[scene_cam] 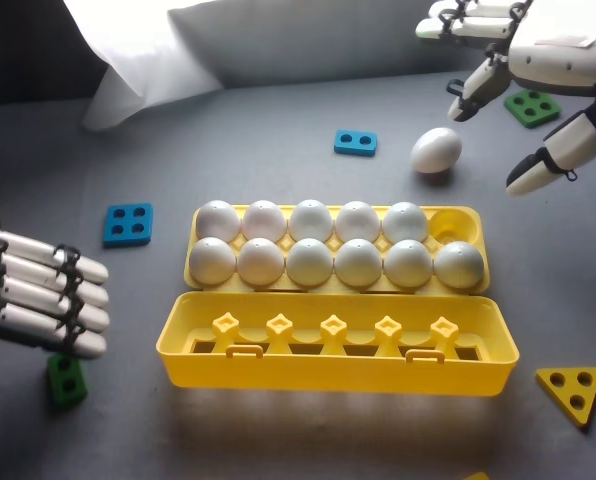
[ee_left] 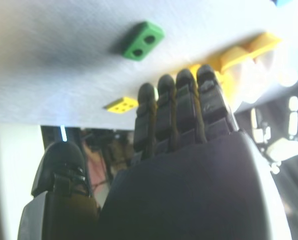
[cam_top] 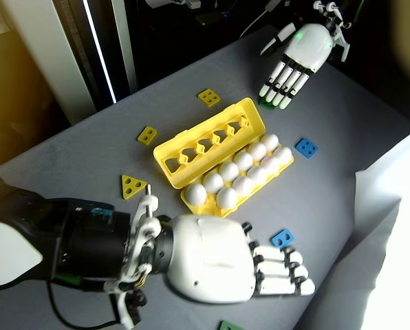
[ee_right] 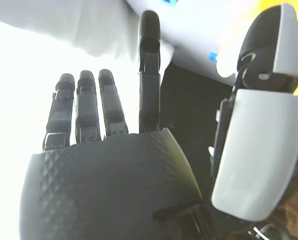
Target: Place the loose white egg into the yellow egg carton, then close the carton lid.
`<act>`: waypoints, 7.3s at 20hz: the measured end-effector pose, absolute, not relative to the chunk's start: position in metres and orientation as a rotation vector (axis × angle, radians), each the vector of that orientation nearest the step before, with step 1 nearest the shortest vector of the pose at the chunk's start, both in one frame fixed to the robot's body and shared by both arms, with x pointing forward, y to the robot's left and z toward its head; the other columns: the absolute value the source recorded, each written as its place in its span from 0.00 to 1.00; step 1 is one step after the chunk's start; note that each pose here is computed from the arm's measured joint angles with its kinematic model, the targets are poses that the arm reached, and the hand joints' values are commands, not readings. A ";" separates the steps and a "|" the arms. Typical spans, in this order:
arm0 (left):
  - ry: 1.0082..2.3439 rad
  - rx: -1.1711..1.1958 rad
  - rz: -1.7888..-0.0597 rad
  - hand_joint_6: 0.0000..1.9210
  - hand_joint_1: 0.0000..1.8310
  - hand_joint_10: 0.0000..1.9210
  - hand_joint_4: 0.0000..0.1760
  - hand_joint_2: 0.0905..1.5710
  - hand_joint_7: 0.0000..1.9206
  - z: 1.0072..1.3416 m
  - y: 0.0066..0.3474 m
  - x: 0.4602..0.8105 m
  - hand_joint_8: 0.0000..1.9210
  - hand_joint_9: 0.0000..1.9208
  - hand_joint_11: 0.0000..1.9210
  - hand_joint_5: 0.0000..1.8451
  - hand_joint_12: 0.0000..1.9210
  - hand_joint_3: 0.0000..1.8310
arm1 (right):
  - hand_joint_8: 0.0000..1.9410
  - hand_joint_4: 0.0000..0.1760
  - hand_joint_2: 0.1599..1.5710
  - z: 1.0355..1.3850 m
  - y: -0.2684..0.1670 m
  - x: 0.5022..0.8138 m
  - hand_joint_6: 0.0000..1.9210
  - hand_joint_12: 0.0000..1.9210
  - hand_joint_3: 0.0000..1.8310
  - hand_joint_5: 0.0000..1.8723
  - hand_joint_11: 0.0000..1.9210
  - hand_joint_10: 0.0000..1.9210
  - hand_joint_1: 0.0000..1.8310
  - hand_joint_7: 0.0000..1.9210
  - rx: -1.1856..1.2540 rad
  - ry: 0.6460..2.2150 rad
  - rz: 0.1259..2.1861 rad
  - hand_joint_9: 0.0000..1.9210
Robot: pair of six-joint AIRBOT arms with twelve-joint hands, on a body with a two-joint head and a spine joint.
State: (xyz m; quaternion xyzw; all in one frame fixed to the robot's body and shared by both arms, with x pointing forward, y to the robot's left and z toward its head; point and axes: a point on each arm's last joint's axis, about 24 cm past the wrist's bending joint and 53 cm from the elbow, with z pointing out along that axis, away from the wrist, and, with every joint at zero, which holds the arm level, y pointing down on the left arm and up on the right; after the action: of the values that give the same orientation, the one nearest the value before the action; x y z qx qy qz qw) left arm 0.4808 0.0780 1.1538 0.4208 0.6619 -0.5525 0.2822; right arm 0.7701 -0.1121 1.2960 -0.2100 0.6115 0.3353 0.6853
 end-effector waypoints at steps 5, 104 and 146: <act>1.814 1.128 -1.551 0.00 0.00 0.00 0.00 0.77 0.07 1.152 0.072 0.471 0.00 0.04 0.01 0.09 0.00 0.00 | 0.00 1.00 0.42 1.302 -0.114 0.790 0.00 0.00 0.00 0.44 0.00 0.00 0.41 0.00 -0.443 1.356 0.726 0.00; 1.789 1.175 -1.563 0.00 0.00 0.00 0.00 0.80 0.13 1.146 0.066 0.476 0.00 0.09 0.00 0.15 0.10 0.00 | 0.01 1.00 0.41 1.250 -0.071 0.805 0.01 0.00 0.00 0.47 0.00 0.00 0.39 0.03 -0.526 1.347 0.754 0.00; 1.788 1.174 -1.552 0.00 0.00 0.00 0.00 0.80 0.17 1.146 0.065 0.479 0.00 0.13 0.00 0.20 0.16 0.00 | 0.00 0.52 0.60 1.269 -0.105 0.791 0.26 0.00 0.00 0.67 0.00 0.00 0.61 0.16 -0.380 1.430 0.901 0.02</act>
State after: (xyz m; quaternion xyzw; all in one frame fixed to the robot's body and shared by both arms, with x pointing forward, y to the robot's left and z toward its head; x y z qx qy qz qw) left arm 0.4787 0.0653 1.1461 0.4304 0.6557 -0.5692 0.2467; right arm 0.7909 -0.1046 1.2694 -0.1670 0.6290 0.3962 0.6477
